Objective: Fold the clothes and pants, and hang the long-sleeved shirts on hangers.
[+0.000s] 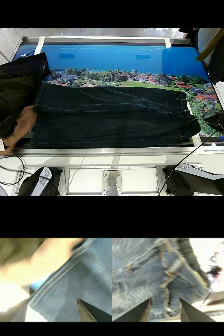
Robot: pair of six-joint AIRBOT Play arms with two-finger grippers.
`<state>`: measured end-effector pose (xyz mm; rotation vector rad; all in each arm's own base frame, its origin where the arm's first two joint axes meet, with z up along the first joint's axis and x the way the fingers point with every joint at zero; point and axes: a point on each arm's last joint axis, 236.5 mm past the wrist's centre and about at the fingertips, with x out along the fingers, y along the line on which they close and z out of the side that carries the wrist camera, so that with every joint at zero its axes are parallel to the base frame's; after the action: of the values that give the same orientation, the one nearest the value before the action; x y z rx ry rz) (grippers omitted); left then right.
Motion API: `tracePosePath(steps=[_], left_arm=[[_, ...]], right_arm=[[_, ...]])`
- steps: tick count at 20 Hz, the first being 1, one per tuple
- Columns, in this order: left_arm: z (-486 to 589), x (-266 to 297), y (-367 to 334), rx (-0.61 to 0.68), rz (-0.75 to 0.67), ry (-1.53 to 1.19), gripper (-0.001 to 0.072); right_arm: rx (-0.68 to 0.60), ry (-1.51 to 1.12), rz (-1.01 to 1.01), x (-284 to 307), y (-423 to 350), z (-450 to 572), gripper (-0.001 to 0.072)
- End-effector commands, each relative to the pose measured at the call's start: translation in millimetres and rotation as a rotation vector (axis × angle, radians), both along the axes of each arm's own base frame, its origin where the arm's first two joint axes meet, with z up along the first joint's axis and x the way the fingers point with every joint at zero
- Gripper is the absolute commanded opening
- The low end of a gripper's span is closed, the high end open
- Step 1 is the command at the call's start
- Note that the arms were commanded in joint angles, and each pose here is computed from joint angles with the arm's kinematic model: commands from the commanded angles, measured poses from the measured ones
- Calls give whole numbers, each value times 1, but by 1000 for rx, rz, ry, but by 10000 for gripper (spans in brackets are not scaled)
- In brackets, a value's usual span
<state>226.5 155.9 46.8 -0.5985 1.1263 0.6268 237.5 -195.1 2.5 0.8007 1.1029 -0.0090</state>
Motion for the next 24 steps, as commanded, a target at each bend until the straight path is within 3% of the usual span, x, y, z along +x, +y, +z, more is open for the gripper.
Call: tracePosePath(steps=[1,4,10,14,24], left_arm=[[-41,-64,-23,-185,127,74,709],[-61,-61,-35,-382,178,-60,710],[-90,-72,-24,-553,195,-135,709],[-114,-67,-19,-605,145,-139,709],[-135,-47,-15,-617,131,-153,710]], right_arm=[[14,-41,-105,-13,-15,-3,402],[46,-95,-115,-2,-11,7,402],[228,-226,-53,13,25,45,401],[291,-265,-34,15,38,63,401],[241,-298,-37,17,40,78,401]])
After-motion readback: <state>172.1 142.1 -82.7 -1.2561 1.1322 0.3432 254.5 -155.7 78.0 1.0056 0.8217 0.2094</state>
